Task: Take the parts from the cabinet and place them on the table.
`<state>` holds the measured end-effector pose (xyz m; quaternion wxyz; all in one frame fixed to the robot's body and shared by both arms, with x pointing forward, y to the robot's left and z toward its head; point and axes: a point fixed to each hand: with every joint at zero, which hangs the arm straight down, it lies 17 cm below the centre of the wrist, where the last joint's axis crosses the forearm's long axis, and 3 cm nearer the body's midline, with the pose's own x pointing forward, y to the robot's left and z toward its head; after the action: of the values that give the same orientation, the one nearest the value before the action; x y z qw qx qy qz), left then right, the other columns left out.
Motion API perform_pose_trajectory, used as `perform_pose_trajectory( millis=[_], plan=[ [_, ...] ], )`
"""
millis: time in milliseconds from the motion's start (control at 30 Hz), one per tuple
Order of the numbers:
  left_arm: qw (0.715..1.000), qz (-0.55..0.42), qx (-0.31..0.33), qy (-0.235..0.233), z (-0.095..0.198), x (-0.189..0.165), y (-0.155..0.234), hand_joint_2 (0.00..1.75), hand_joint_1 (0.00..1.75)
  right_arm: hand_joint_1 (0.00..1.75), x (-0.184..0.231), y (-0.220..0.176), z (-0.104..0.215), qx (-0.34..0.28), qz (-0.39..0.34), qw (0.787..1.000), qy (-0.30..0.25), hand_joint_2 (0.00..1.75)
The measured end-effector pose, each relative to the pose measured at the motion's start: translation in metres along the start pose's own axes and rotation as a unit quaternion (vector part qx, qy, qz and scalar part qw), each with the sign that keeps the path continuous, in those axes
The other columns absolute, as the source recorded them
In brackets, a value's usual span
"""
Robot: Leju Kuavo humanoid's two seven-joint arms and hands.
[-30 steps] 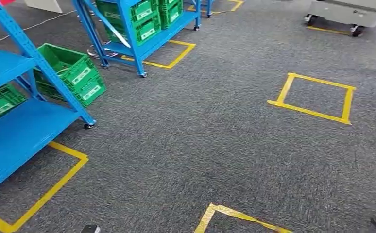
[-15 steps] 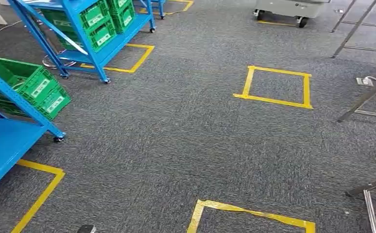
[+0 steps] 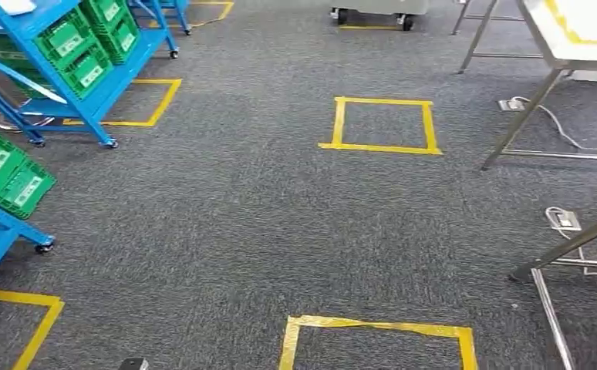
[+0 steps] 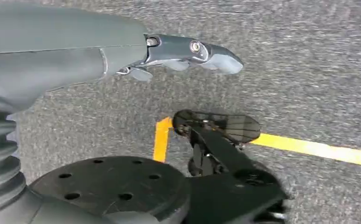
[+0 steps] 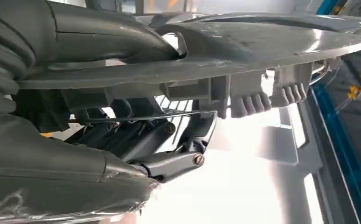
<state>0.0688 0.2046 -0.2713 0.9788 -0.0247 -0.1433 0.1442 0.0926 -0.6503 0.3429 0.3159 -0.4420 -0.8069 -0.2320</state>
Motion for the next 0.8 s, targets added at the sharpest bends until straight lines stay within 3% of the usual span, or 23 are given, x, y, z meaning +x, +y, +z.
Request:
perform_pose_trajectory(
  millis=[200, 800],
  plan=[
    [1.000, -0.005, 0.008, 0.001, -0.001, 0.002, -0.001, 1.75, 0.00, 1.75, -0.010, -0.012, 0.006, -0.026, 0.060, 0.998, 0.005, 1.75],
    [1.000, -0.005, 0.001, -0.012, -0.001, 0.007, -0.007, 1.75, 0.00, 1.75, -0.022, -0.020, 0.014, -0.052, 0.063, 0.996, 0.019, 1.75]
  ],
)
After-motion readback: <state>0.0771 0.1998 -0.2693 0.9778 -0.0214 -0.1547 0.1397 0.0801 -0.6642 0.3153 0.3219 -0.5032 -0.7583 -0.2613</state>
